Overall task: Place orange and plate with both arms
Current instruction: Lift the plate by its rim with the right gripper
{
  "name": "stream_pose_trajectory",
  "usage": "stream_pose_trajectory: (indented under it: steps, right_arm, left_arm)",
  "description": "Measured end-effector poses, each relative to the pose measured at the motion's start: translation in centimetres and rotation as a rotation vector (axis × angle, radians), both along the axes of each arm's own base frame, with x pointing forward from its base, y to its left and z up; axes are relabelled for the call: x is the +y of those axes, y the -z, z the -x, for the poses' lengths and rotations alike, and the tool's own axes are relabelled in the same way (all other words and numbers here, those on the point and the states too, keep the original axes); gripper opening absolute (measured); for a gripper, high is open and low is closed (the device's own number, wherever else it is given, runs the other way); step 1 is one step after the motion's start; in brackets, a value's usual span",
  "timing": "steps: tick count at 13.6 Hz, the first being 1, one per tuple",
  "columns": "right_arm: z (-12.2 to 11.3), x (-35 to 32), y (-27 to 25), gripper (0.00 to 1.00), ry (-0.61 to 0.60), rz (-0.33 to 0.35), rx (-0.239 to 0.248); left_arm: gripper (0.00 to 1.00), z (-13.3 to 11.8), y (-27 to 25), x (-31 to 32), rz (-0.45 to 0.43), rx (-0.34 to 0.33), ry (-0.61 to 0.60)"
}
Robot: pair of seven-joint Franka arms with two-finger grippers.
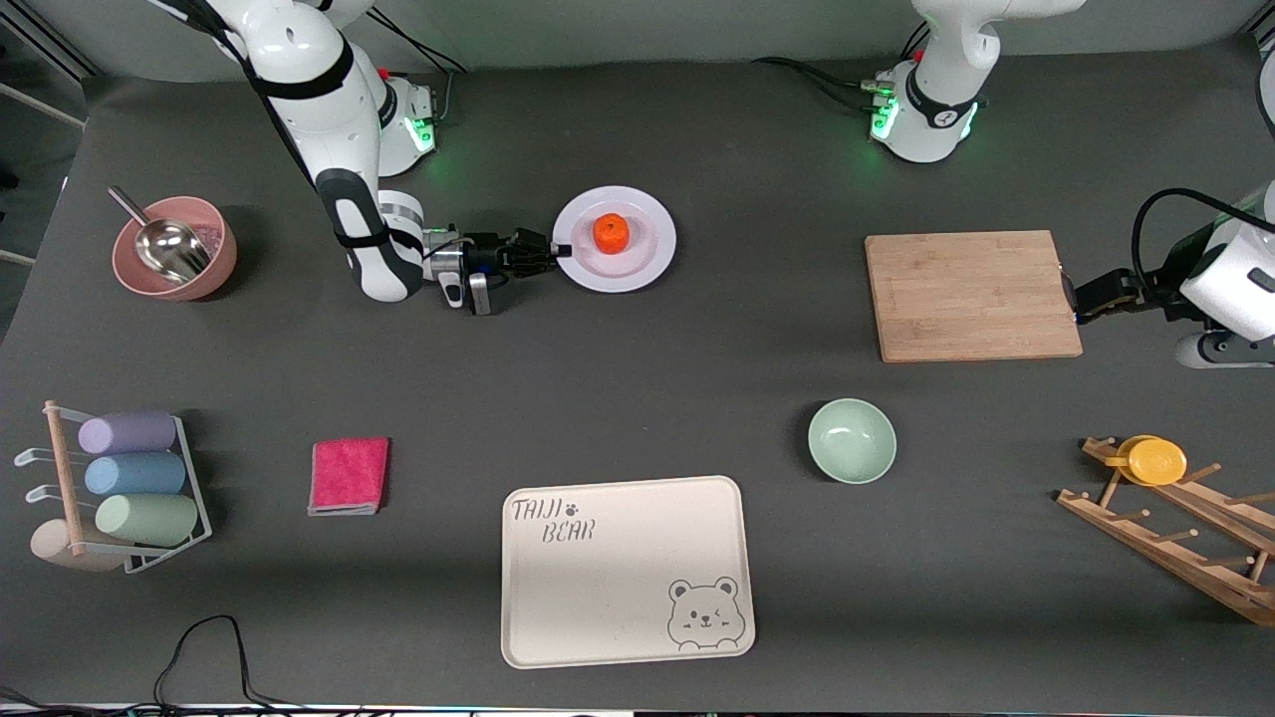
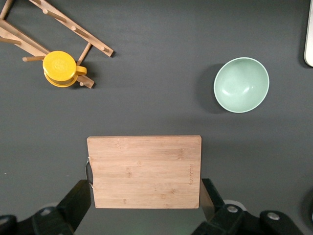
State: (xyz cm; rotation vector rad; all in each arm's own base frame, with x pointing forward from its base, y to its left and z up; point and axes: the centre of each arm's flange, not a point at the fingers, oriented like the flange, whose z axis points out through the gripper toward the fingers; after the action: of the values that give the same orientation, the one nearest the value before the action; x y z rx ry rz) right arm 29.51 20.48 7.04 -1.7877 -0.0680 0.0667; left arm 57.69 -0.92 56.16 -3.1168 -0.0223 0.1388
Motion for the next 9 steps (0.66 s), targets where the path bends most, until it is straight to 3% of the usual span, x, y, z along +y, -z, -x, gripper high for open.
stream_pose_trajectory:
  steps: [2, 9]
  right_arm:
    - [0.00, -0.03, 0.03, 0.04, 0.000, 0.002, -0.002]
    - [-0.07, 0.00, 0.04, 0.04, 0.000, 0.001, -0.003]
  left_arm:
    - [1.00, -0.09, 0.20, 0.01, 0.000, 0.003, 0.000]
    - [1.00, -0.33, 0.07, 0.04, 0.001, -0.016, -0.001]
